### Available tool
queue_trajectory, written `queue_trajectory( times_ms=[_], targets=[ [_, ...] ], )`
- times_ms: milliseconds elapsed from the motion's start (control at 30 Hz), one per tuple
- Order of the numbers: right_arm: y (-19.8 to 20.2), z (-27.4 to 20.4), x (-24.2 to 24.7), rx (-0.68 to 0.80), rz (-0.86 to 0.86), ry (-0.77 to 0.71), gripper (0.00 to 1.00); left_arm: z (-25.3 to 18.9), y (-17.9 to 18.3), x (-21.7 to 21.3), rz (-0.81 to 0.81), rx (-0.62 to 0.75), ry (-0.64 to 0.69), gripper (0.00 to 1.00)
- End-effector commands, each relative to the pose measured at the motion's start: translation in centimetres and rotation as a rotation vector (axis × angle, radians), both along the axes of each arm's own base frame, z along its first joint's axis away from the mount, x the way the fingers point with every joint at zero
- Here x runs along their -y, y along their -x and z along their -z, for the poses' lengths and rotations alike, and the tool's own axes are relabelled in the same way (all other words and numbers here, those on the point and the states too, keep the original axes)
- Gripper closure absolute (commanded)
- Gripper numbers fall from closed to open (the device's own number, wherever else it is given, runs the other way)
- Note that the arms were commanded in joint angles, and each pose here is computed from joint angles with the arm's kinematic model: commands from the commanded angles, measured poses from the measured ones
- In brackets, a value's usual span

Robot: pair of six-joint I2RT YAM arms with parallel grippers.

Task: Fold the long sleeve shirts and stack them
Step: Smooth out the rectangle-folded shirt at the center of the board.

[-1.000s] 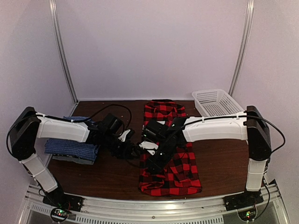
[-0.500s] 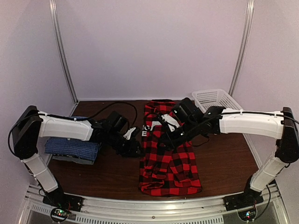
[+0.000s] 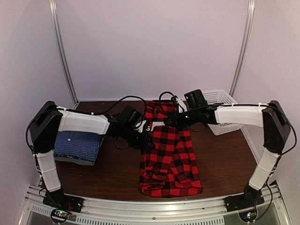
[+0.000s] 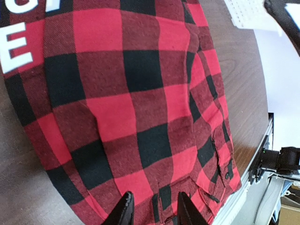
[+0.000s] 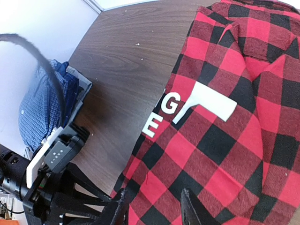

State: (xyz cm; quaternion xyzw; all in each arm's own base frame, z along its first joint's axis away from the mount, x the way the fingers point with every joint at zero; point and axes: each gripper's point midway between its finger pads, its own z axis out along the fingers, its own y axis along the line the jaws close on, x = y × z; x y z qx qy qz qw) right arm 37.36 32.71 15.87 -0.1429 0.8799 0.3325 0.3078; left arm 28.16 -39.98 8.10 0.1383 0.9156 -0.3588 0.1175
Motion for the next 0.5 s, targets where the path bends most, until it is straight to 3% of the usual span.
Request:
queue_trajectory(
  times_ms=[0, 267, 467],
  targets=[
    [-4.1, -0.8, -1.3, 0.029, -0.021, -0.127, 0.61, -0.6, -2.8, 0.4, -0.077, 0.045, 0.029, 0.68],
    [-11.0, 2.8, -1.5, -0.033, 0.044, -0.271, 0.66, -0.2, -3.1, 0.5, -0.086, 0.033, 0.024, 0.68],
    [-14.3, 8.0, -1.4, -0.073, 0.111, -0.254, 0.67, 0.0, -2.6, 0.0, -0.085, 0.027, 0.016, 0.69]
  ],
)
